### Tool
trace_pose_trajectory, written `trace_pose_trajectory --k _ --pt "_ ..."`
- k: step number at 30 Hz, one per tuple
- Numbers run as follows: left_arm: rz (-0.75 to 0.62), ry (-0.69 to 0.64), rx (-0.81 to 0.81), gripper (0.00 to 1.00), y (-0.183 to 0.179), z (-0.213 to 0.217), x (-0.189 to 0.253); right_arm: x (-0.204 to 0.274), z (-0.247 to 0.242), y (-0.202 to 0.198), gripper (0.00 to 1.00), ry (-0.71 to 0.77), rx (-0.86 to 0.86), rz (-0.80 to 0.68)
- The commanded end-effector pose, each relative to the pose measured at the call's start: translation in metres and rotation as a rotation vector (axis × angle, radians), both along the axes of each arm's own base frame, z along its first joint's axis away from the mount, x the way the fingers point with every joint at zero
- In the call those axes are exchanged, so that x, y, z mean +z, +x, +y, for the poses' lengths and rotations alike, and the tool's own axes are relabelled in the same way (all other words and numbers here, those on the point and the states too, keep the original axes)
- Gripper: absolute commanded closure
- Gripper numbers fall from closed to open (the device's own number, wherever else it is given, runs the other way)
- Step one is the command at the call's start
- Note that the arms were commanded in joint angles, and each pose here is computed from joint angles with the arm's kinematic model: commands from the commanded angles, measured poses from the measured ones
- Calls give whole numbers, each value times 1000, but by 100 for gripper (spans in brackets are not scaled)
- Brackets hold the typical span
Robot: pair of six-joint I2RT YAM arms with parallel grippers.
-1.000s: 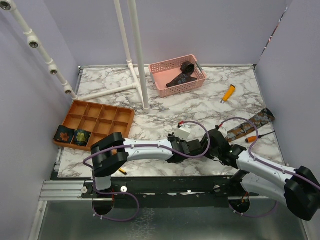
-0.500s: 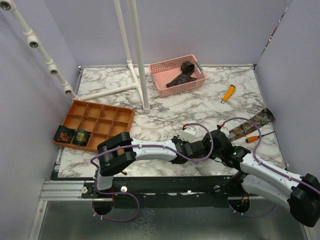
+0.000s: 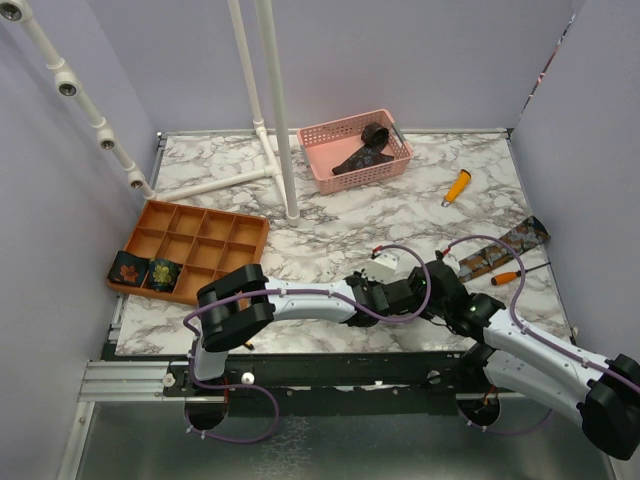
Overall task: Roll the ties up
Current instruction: Roll the tie at the center of the board.
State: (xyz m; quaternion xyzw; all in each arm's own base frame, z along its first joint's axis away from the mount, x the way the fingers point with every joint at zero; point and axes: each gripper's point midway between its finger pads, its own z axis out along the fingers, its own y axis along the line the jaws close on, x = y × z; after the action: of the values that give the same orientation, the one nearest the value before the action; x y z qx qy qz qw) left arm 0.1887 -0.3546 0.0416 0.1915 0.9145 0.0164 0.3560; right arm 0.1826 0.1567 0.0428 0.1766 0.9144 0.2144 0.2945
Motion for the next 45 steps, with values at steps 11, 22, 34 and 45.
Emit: trace_pose_trajectory --k 11,22,34,45 --pt "17 12 -8 76 7 -13 -14 6 1 -4 50 0 29 -5" --pt "21 -61 -12 49 1 -10 9 12 -1 -3 48 -2 28 -22" --pt "4 -147 -13 36 -4 1 44 24 18 1 43 31 120 -39" --pt "-22 -380 108 24 20 64 83 51 73 8 37 176 354 -88"
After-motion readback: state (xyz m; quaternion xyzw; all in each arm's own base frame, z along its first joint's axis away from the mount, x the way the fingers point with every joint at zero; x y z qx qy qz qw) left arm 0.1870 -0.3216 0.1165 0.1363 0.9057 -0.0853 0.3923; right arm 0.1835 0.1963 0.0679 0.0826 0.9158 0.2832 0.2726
